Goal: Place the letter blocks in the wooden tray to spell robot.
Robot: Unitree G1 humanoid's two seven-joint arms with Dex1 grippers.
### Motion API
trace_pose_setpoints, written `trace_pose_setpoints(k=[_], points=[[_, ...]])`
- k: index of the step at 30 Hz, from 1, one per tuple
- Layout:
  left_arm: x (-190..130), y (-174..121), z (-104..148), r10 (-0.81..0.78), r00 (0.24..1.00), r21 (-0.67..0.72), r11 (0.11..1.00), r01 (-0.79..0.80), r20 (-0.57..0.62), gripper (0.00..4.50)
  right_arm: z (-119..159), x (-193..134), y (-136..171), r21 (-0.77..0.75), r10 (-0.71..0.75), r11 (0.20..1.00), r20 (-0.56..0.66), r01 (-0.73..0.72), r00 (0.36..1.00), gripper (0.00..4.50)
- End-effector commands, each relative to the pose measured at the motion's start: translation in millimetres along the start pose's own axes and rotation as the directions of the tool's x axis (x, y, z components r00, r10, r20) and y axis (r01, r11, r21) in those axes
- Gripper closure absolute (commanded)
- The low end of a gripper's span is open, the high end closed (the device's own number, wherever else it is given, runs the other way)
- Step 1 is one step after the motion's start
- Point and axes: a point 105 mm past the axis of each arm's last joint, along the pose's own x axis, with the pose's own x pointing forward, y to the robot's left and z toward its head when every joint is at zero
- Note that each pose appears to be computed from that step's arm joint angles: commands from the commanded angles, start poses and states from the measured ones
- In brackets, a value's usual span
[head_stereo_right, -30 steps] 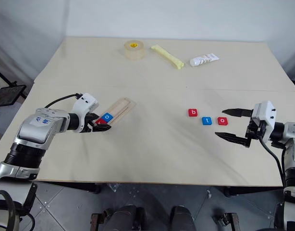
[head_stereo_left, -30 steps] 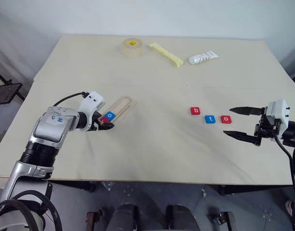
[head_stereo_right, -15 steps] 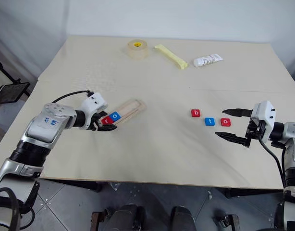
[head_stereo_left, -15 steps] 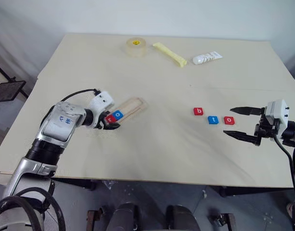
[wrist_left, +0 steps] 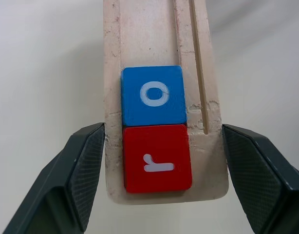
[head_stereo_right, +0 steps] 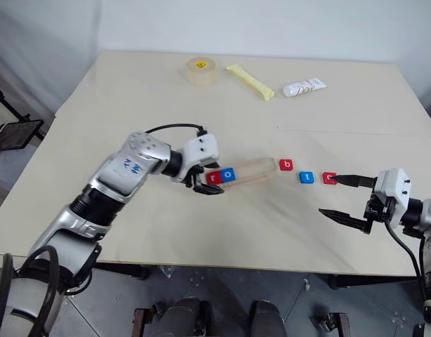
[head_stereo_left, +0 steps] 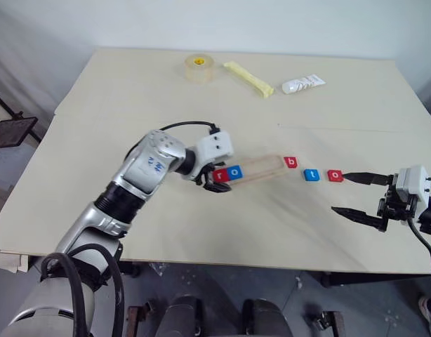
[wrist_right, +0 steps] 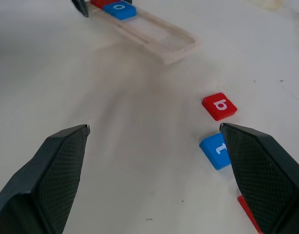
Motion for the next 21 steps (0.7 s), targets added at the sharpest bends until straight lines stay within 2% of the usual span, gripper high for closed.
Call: trace_pose_setpoints(k=[1,5,9,21], points=[[15.3,-11.8,19.8,-0.032,0.999,0.065,0.997,0.031,0.016,1.1,10.7,-16.9,1.2,-0.028,-0.076,0.997,0.018,0.076,0.997,0.0],[28.1,-25.6,27.9,-0.075,0.997,0.072,0.995,0.073,0.03,1.1,9.9,-23.5,8.2,-0.019,-0.113,0.993,0.009,0.113,0.994,0.0],[34.7,-34.1,25.6,-0.103,0.995,0.078,0.992,0.101,0.019,1.1,10.4,-25.2,11.3,-0.015,-0.131,0.991,0.006,0.131,0.991,0.0],[49.6,-41.6,23.7,-0.113,0.994,0.114,0.987,0.112,0.002,1.1,6.9,-24.5,17.7,0.007,-0.152,0.988,-0.001,0.152,0.988,0.0]])
